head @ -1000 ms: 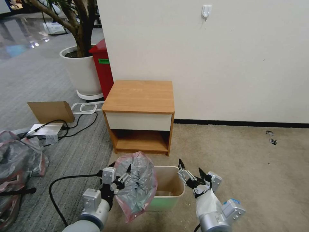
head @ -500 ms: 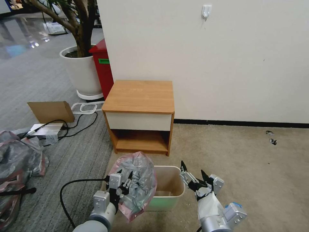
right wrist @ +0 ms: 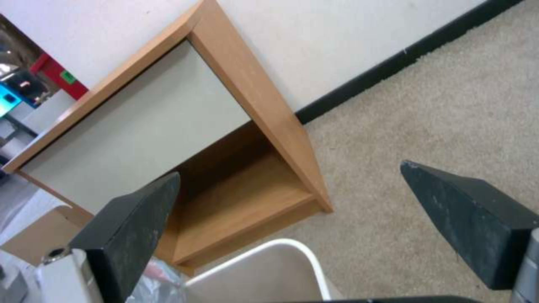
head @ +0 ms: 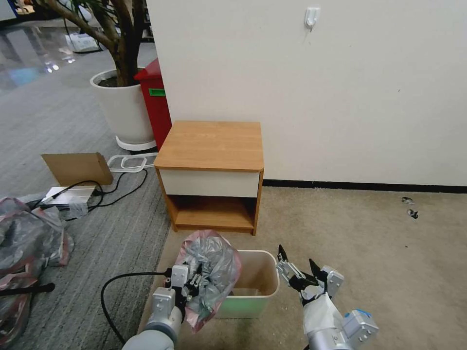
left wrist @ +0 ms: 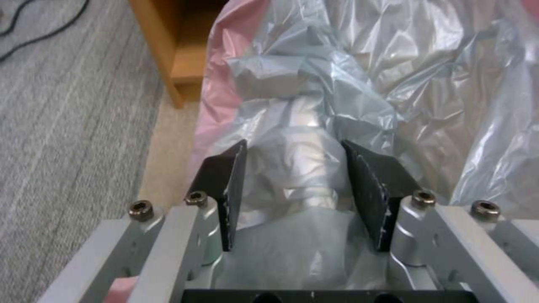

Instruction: Pick up the garbage bag from the table and place it over the trash can.

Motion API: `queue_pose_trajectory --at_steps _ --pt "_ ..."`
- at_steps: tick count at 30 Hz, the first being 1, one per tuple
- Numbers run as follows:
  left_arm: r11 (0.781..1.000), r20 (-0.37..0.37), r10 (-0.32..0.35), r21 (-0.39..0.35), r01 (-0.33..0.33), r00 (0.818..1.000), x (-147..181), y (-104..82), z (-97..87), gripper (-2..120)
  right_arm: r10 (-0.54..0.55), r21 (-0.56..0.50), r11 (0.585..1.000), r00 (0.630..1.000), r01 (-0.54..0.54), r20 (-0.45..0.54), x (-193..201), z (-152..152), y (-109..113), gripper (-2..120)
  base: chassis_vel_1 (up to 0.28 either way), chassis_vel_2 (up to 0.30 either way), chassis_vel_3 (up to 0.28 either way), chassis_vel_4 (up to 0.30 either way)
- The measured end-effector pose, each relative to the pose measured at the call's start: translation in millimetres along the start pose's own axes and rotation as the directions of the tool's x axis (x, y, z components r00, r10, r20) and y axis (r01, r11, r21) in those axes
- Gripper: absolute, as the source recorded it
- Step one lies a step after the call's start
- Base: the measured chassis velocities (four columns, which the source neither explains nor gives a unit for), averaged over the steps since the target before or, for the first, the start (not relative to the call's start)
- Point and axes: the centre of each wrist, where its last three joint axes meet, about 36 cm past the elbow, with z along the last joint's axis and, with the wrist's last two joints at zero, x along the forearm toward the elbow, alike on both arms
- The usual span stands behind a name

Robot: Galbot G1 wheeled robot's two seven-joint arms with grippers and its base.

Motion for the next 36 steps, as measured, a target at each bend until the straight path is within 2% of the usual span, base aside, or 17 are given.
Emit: queue_pose_trajectory --at_steps 8,11,14,15,19,22,26,27,32,33,36 --pt "1.000 -0.074 -0.004 -0.001 0.004 0.997 -6.1 0.6 -4.5 33 -0.019 0.027 0.999 1.000 0.019 0.016 0.9 -0.6 1.2 100 0.000 0.000 0.000 0.000" --pt "1.000 -0.091 -0.007 -0.002 0.007 0.996 -8.1 -0.6 -5.4 28 -0.026 0.037 0.999 0.999 0.026 0.020 1.2 -0.5 0.8 100 0.000 0.000 0.000 0.000" --pt "1.000 -0.092 -0.007 -0.002 0.007 0.996 -8.2 -0.7 -5.4 28 -0.027 0.037 0.999 0.999 0.026 0.021 1.2 -0.5 0.8 100 0.000 0.000 0.000 0.000" --pt "1.000 -0.103 -0.004 -0.002 0.003 0.995 -9.3 -1.8 -6.3 20 -0.029 0.044 0.999 0.999 0.028 0.027 0.8 -0.6 1.3 100 0.000 0.000 0.000 0.000" --pt "1.000 -0.105 0.000 0.000 0.000 0.994 -10.1 -2.3 -6.1 10 -0.035 0.053 0.998 0.999 0.033 0.035 0.3 -0.7 2.5 100 0.000 0.000 0.000 0.000" --pt "1.000 -0.085 -0.008 0.007 0.009 0.996 -10.8 -2.2 -5.4 8 -0.058 0.073 0.996 0.997 0.054 0.048 0.2 -2.3 3.3 100 0.000 0.000 0.000 0.000" --pt "0.999 0.015 -0.027 0.031 0.027 1.000 -9.6 0.7 -3.4 7 -0.177 0.115 0.978 0.984 0.175 -0.001 3.7 -10.9 7.1 100 0.000 0.000 0.000 0.000" --pt "0.999 0.015 -0.027 0.031 0.027 1.000 -9.6 0.7 -3.4 7 -0.177 0.115 0.978 0.984 0.175 -0.001 3.7 -10.9 7.1 100 0.000 0.000 0.000 0.000" --pt "0.999 0.097 -0.023 0.047 0.019 0.995 4.2 4.5 -21.2 5 -0.308 0.151 0.933 0.942 0.326 -0.129 3.3 -9.2 19.1 100 0.000 0.000 0.000 0.000" --pt "0.999 0.097 -0.023 0.047 0.019 0.995 4.2 4.5 -21.2 5 -0.308 0.151 0.933 0.942 0.326 -0.129 3.3 -9.2 19.1 100 0.000 0.000 0.000 0.000" --pt "0.998 0.138 0.003 0.055 -0.011 0.990 13.7 4.9 -32.8 5 -0.370 0.139 0.908 0.912 0.396 -0.180 1.8 -7.3 33.0 100 0.000 0.000 0.000 0.000"
